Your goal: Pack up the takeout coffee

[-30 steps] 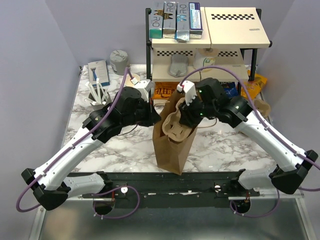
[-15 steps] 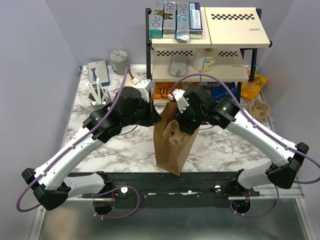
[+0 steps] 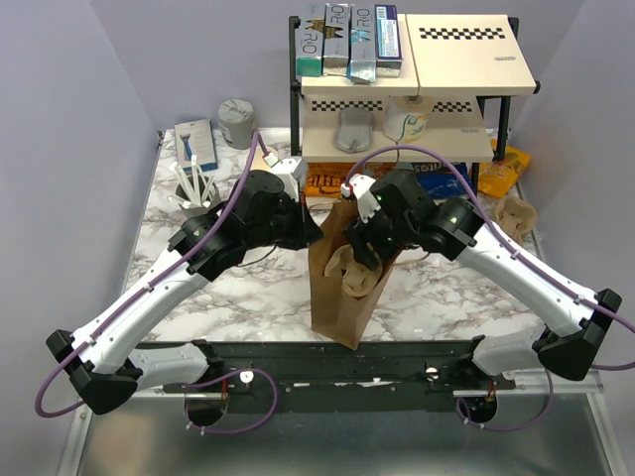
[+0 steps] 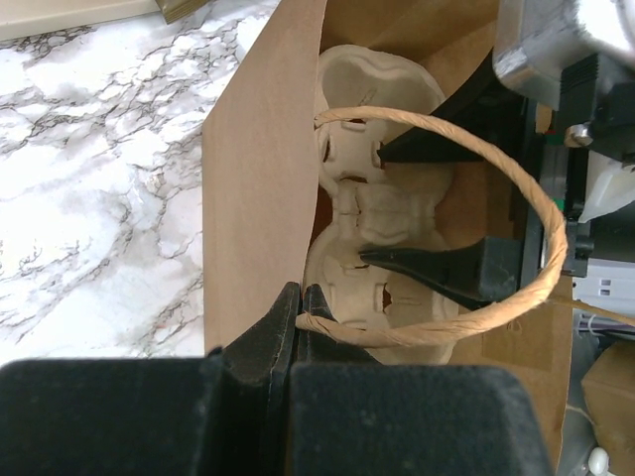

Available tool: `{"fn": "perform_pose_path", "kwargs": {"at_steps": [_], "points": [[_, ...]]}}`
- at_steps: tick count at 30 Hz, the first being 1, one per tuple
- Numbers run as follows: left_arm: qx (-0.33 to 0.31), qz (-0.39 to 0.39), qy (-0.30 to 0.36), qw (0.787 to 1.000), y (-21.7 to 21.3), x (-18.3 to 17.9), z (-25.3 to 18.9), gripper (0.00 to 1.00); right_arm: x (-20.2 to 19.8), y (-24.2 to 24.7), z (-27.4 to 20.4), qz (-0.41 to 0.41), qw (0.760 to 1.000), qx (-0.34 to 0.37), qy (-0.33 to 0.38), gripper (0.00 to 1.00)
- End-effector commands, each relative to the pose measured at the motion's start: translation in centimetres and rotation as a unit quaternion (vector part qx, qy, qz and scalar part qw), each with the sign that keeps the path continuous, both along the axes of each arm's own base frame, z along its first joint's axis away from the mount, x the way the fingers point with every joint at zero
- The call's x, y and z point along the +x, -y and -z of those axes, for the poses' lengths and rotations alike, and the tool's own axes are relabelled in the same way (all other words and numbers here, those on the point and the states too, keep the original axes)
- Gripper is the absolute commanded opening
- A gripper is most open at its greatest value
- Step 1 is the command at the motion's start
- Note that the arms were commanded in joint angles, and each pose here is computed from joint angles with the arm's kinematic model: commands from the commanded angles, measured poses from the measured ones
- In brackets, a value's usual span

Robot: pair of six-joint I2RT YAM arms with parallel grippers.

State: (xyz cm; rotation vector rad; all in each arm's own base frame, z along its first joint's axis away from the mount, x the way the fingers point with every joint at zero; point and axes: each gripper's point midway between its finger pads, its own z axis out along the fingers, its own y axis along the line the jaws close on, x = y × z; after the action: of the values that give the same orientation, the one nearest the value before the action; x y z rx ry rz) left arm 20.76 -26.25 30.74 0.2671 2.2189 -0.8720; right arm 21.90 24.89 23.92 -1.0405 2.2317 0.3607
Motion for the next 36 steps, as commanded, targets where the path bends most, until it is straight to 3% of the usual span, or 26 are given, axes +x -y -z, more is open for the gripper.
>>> {"fn": "perform_pose_path", "kwargs": {"at_steps": [1, 4, 15, 18, 32, 36], "points": [[0.002, 0.009, -0.005, 1.0, 0.2, -0.1, -0.1, 0.0, 0.3, 0.2, -1.1, 0.014, 1.0, 0.015, 0.021, 0.79], [0.002, 0.009, -0.005, 1.0, 0.2, -0.2, -0.1, 0.0, 0.4, 0.1, -1.7, 0.016, 0.999, 0.025, 0.029, 0.86], [0.001, 0.008, -0.004, 1.0, 0.1, -0.2, -0.2, 0.0, -0.3, -0.1, -3.2, 0.003, 0.997, 0.061, 0.043, 0.88], [0.004, 0.006, -0.005, 1.0, 0.0, -0.1, 0.0, 0.0, -0.7, -0.3, -3.3, -0.007, 0.997, 0.071, 0.039, 1.0], [-0.014, 0.014, 0.004, 1.0, 0.7, 0.0, -0.9, 0.0, -0.8, -1.2, -2.9, -0.006, 0.997, 0.079, 0.017, 1.0], [-0.026, 0.013, 0.014, 0.999, 1.1, 0.3, -1.8, 0.0, -0.6, -1.9, -0.6, -0.019, 0.998, 0.057, -0.005, 1.0]]}}
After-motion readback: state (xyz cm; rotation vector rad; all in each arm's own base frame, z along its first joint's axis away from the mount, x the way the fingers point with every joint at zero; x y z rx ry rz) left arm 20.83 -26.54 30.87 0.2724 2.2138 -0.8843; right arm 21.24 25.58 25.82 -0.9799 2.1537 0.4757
